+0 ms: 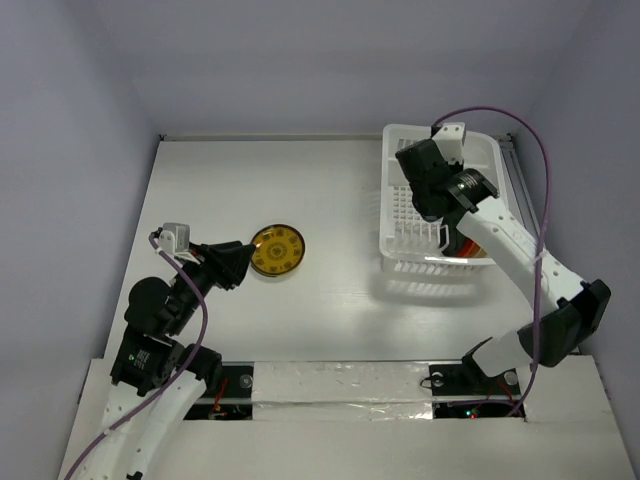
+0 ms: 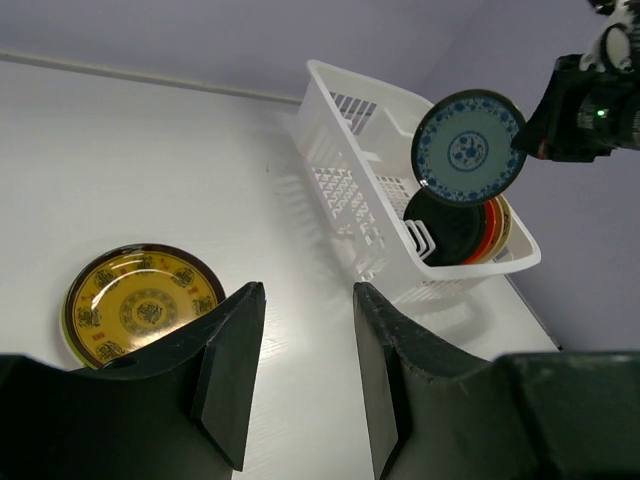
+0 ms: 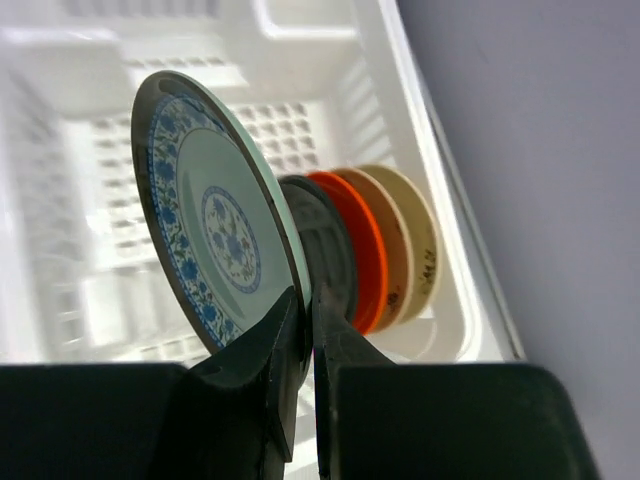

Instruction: Unload the plates from the dish rack

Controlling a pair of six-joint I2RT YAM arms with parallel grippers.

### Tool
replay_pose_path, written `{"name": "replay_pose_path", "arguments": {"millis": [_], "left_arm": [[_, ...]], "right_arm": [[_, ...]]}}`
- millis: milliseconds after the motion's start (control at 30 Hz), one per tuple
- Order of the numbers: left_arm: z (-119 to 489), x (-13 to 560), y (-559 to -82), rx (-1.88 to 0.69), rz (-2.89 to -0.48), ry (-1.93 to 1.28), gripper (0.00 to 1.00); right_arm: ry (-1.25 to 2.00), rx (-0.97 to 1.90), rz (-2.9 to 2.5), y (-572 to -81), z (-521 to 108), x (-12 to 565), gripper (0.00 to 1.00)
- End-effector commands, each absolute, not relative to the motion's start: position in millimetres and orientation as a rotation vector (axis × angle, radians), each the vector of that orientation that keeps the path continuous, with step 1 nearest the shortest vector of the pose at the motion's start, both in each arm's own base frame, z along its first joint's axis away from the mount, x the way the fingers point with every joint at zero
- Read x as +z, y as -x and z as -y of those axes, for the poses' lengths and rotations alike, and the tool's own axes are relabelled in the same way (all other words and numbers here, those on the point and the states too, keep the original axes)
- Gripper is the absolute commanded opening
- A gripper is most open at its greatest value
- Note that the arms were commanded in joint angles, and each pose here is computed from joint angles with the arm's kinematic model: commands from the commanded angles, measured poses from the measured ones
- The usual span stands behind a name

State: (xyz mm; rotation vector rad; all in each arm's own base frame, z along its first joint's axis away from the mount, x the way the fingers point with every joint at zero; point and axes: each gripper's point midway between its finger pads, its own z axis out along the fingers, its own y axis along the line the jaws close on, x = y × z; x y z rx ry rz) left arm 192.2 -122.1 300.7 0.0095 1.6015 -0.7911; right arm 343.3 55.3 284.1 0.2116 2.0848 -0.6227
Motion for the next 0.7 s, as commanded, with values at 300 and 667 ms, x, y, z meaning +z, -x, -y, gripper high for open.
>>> {"name": "replay_pose_path", "arguments": {"millis": [300,667], "left_arm": [[121,309,-194,-0.787,-1.576,0.001,0.38],[120,306,-197,-0.777,-1.589,0.007,0.37]], "right_arm": [[-0.065,0.454,-1.898,-356,-277,316,0.00],[0.012,0.925,-2.058,-365,-407,224,0.00]]}}
